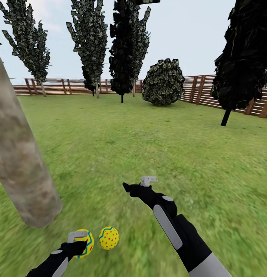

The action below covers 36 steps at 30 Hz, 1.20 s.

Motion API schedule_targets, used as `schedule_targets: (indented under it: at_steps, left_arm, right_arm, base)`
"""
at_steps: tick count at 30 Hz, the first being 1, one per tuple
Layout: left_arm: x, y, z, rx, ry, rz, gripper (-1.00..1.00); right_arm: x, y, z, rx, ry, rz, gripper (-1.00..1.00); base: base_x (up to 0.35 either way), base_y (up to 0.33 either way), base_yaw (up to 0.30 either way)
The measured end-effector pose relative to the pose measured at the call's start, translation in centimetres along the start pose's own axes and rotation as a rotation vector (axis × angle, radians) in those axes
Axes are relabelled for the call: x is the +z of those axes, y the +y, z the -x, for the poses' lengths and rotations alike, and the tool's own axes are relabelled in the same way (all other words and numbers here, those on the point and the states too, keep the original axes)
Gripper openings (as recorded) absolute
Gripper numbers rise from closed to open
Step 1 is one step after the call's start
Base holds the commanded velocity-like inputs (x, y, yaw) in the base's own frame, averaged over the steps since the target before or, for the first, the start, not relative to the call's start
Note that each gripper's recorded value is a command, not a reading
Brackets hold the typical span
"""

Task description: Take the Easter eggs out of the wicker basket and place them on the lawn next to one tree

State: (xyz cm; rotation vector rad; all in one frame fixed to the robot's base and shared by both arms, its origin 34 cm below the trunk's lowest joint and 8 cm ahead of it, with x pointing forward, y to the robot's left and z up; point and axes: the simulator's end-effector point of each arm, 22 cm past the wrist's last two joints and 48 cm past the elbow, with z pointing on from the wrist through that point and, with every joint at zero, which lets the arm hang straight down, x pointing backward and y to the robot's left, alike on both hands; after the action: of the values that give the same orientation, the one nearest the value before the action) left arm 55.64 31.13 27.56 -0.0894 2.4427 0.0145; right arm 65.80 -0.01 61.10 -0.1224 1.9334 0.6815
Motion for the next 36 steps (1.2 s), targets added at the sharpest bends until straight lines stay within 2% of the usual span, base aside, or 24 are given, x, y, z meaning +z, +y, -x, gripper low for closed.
schedule_targets:
  at_steps: [8,14,21,30,36]
  left_arm:
    - [0.0,-0.1,-0.1,0.000,0.002,-0.001,-1.00]
    - [0.0,-0.1,-0.1,0.001,0.001,-0.002,-1.00]
    - [0.7,0.2,-0.9,0.003,0.018,0.003,-1.00]
    - [2.0,0.3,1.1,0.005,0.005,0.006,-1.00]
    - [2.6,0.5,0.0,0.006,0.028,0.010,-1.00]
  right_arm:
    - [0.0,0.0,0.0,0.000,0.001,0.000,1.00]
    - [0.1,1.0,-0.6,-0.019,0.012,0.016,1.00]
    - [0.8,0.3,-2.0,-0.007,0.036,0.011,1.00]
    - [1.7,-0.7,-3.8,0.011,0.066,0.005,1.00]
    - [2.3,-1.4,-5.0,0.023,0.086,-0.002,1.00]
  base:
    - [-0.004,0.056,0.000]
    - [0.000,0.003,0.000]
    - [0.000,0.000,0.000]
    - [0.000,0.000,0.000]
    - [0.000,0.000,0.000]
